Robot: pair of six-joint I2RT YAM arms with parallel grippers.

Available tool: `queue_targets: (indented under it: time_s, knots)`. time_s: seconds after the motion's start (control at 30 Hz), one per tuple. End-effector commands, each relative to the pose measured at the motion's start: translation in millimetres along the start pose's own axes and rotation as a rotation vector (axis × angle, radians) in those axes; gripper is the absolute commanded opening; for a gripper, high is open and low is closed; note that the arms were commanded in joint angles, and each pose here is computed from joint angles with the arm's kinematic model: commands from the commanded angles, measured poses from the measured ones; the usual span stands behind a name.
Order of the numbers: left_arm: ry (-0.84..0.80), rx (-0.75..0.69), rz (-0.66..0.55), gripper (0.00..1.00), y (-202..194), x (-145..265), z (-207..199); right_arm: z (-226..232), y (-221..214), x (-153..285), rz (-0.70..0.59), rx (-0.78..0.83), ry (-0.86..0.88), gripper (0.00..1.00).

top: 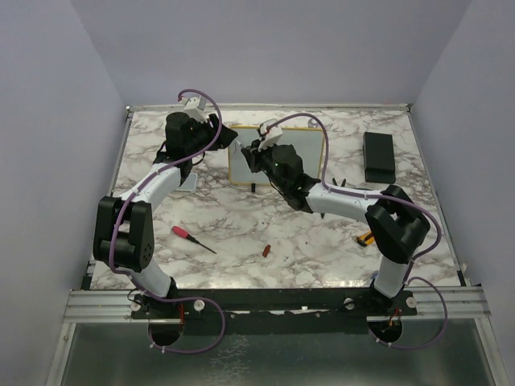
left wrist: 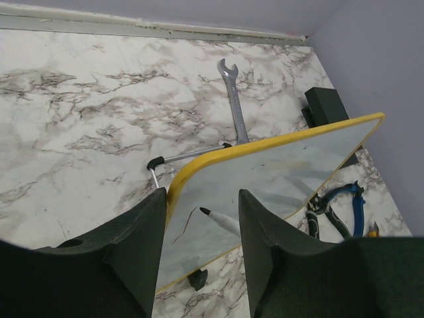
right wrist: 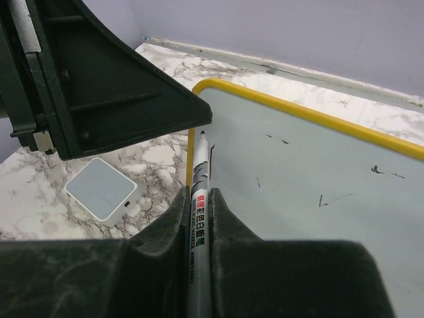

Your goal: Write a sentence on the whiteboard

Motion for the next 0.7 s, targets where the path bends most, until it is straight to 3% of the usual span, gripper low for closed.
queue_targets:
  time_s: [0.0, 0.67]
  knots:
    - [-0.032, -0.024, -0.017, 0.48, 8.1, 3.1, -10.6, -0.2, -2.1, -9.0, -0.007, 0.018, -0.027, 0.01]
    - [-0.029, -0.031, -0.020, 0.46, 9.3, 4.9, -11.4, -21.7, -11.7, 2.5, 0.009, 0.041, -0.152, 0.01]
Point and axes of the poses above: each gripper's point midway between its finger pads, its own x axis back along the fingers, its own z axis along the line the jaws close on, y = z × x, the point moved 5 cm from there along x, back along the fingers, and after that the axes turned 4 degrees about -x, right-handed, at the moved point
